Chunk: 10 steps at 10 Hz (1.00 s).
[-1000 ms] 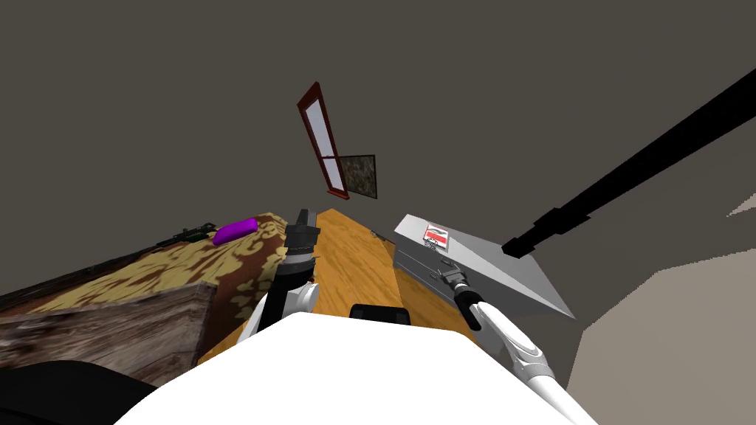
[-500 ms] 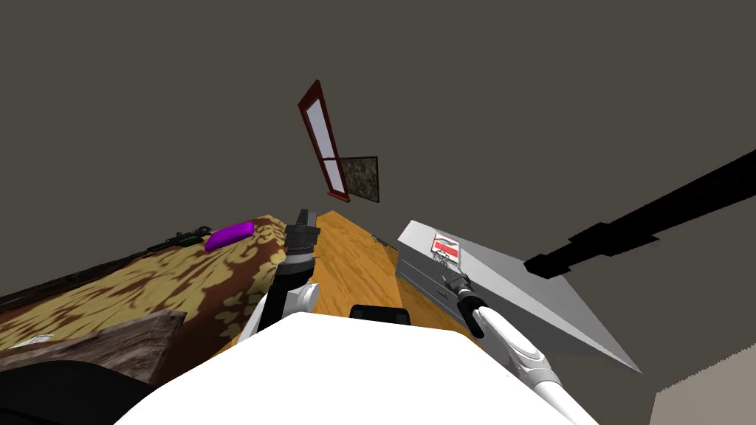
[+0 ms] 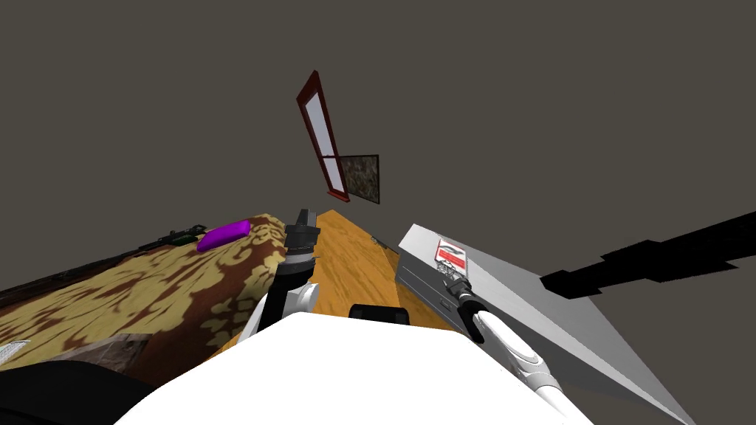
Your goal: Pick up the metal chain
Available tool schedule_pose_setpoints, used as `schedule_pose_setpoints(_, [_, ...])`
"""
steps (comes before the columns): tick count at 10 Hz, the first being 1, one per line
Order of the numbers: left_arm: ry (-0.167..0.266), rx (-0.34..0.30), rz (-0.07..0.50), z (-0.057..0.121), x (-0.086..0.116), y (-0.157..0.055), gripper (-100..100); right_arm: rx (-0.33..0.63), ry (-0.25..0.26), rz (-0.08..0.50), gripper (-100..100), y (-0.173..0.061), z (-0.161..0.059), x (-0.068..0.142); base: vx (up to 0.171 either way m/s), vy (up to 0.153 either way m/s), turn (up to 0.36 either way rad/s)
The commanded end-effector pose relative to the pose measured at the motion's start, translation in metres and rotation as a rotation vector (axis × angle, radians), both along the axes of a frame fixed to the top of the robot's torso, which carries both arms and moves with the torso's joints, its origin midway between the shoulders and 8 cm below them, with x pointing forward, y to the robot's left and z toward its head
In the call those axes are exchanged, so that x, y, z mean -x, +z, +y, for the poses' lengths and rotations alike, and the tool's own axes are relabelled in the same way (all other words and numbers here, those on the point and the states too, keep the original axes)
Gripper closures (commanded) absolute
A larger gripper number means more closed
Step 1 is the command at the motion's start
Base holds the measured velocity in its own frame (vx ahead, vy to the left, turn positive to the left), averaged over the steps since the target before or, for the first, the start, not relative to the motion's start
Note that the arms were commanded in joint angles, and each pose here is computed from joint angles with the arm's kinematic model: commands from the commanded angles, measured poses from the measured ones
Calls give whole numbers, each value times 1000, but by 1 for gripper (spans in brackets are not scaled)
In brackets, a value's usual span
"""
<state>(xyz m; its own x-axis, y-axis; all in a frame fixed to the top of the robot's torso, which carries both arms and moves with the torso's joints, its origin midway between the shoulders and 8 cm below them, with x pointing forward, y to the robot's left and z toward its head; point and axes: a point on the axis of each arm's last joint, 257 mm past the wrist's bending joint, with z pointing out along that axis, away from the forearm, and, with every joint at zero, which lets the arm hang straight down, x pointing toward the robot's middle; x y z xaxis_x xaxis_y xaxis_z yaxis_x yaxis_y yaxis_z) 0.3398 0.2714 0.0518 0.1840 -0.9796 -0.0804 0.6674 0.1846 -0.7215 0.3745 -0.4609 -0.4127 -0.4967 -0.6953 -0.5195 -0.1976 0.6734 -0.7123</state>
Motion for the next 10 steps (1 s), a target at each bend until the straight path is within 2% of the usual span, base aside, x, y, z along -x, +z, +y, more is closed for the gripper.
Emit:
schedule_pose_setpoints(1, [0,0,0,0,0,0,0,-7,-13,16,-100,-12,4,3,60,-91,65])
schedule_pose_setpoints(8, [0,0,0,0,0,0,0,-35,-52,80,-100,-56,23,17,47,-76,47])
schedule_pose_setpoints(9, [0,0,0,0,0,0,0,-33,-48,73,-100,-53,23,17,14,-36,17])
schedule_pose_setpoints(10, [0,0,0,0,0,0,0,-34,-48,75,100,-54,23,17,0,0,0])
